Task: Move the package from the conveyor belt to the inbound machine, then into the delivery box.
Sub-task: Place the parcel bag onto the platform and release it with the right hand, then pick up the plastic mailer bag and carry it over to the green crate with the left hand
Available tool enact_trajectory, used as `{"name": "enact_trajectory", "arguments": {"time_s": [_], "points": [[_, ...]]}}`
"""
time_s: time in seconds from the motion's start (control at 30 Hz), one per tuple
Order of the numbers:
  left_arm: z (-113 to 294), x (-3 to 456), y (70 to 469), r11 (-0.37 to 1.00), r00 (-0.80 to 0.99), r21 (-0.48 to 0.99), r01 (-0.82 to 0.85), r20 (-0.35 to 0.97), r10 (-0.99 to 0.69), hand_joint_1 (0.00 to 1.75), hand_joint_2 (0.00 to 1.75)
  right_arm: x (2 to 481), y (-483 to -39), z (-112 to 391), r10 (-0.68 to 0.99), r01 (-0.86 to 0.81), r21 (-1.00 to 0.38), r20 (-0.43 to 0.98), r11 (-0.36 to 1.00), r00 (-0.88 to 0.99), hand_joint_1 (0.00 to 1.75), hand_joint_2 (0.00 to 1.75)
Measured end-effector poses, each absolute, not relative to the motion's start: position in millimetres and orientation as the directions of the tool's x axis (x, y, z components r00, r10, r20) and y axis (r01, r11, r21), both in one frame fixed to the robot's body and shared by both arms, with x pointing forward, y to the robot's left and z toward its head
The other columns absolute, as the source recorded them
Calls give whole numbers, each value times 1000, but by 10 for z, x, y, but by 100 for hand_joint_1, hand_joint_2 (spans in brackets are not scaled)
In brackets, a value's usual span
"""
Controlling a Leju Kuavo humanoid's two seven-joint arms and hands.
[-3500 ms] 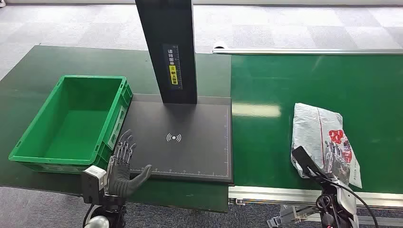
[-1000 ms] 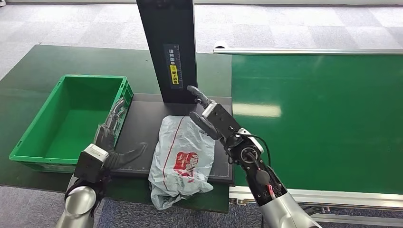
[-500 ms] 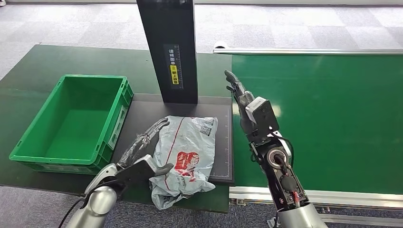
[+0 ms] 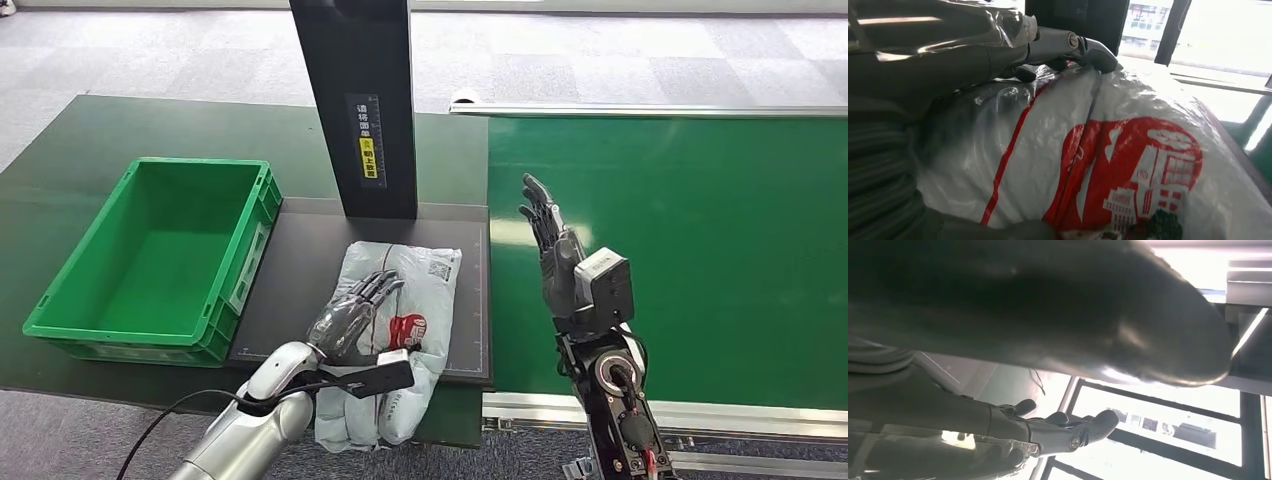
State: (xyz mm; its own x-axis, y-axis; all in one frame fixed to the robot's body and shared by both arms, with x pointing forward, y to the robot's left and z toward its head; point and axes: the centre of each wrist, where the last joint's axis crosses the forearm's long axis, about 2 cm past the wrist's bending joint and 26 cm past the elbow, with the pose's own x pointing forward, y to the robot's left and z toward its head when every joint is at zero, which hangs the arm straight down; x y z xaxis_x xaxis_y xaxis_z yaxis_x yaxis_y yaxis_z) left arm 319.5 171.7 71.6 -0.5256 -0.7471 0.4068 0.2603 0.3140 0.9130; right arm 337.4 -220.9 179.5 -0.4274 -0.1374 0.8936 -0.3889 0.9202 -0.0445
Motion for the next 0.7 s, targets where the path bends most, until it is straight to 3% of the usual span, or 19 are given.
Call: {"name": "enact_trajectory", "arguments": {"time_s": [0.17,0.3,0.53,0.7], "points": [[699,3234,1692,328,-547,920,216,392,-739,175,175,3343,-2243,1751,-139,-377,-34,896,926,-422,0,0],[786,3232,1676,421,-580,888,185,444,-683,175,175,3325,-2281,1734,-135,-352,-24,898,936,-419,0,0],[1234,3200,1656,607,-667,794,35,471,-578,175,175,3263,-2357,1683,-125,-313,-12,902,950,-414,0,0],[1504,3182,1690,655,-712,755,-40,438,-548,175,175,3234,-2387,1669,-123,-304,-10,902,953,-414,0,0]]}}
